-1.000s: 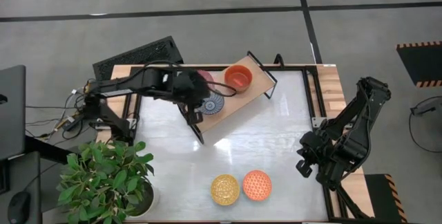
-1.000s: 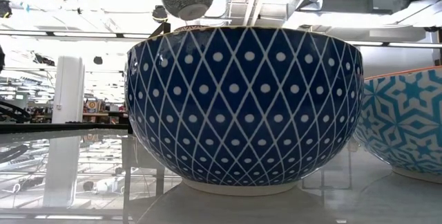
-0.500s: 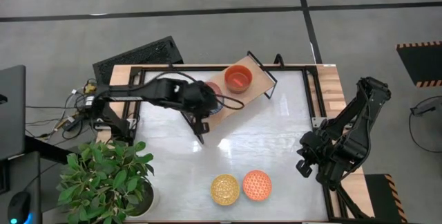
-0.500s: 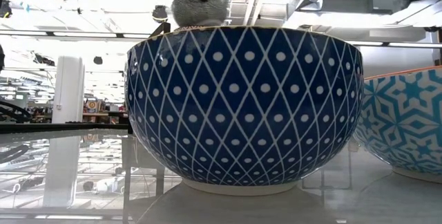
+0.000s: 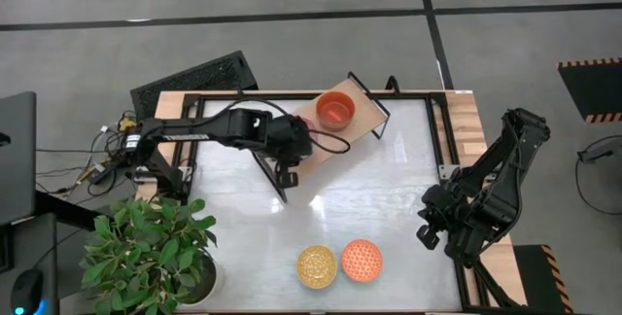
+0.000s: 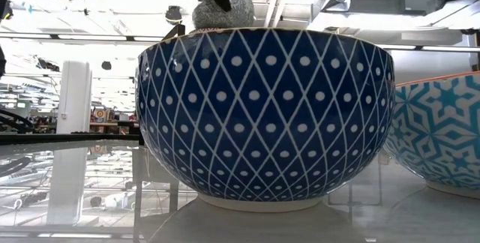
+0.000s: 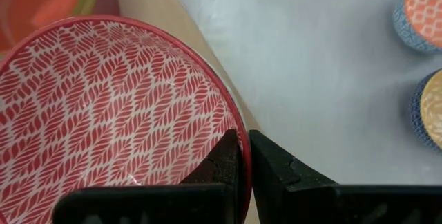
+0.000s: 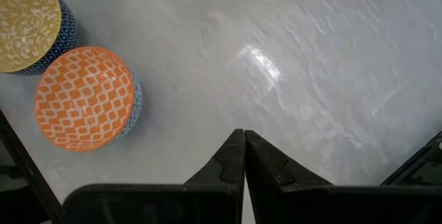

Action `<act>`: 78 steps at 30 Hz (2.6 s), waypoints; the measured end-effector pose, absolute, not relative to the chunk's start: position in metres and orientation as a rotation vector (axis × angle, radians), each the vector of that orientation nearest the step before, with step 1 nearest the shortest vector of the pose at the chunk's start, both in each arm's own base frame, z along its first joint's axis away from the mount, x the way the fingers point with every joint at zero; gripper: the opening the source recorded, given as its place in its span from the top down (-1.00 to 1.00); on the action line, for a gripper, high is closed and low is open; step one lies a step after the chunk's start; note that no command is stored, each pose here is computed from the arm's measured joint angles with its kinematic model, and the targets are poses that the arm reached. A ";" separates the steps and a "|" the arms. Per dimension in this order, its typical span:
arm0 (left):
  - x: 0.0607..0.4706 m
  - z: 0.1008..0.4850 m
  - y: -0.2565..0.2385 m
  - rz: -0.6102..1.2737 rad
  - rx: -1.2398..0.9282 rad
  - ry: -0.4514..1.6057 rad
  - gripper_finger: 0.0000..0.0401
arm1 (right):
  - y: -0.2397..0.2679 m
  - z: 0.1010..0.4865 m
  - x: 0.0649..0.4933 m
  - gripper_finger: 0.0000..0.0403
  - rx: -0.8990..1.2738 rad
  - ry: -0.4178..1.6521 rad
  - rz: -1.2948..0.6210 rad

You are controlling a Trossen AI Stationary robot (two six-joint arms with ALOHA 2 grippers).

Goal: Place and stack bowls onto a shelf
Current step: Stack the patterned red bowl on top of the patterned blue bowl on the shelf, then stack the patterned yellow bowl on top of the patterned red bowl on the shelf

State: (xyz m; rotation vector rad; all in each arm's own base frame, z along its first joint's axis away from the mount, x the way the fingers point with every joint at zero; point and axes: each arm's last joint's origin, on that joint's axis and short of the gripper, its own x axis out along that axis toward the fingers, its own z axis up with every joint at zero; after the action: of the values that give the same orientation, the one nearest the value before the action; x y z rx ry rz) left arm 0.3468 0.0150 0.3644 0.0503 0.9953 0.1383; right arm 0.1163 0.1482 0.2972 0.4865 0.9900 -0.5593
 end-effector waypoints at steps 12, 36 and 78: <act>0.346 0.356 0.026 0.148 0.033 1.063 0.98 | 0.148 0.297 0.116 0.83 0.487 0.991 -0.559; 0.352 0.345 0.024 0.091 0.043 1.121 0.63 | 0.148 0.297 0.116 0.83 0.483 0.993 -0.561; 0.359 0.419 -0.039 -0.004 -0.019 0.728 0.60 | 0.148 0.298 0.117 0.83 0.438 0.964 -0.535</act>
State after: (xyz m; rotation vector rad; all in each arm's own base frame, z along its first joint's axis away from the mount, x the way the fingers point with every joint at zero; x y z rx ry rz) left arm 0.3594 -0.0389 0.4188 -0.0189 0.7277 -0.0036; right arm 0.1173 0.1480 0.2977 0.4379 0.9637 -0.5352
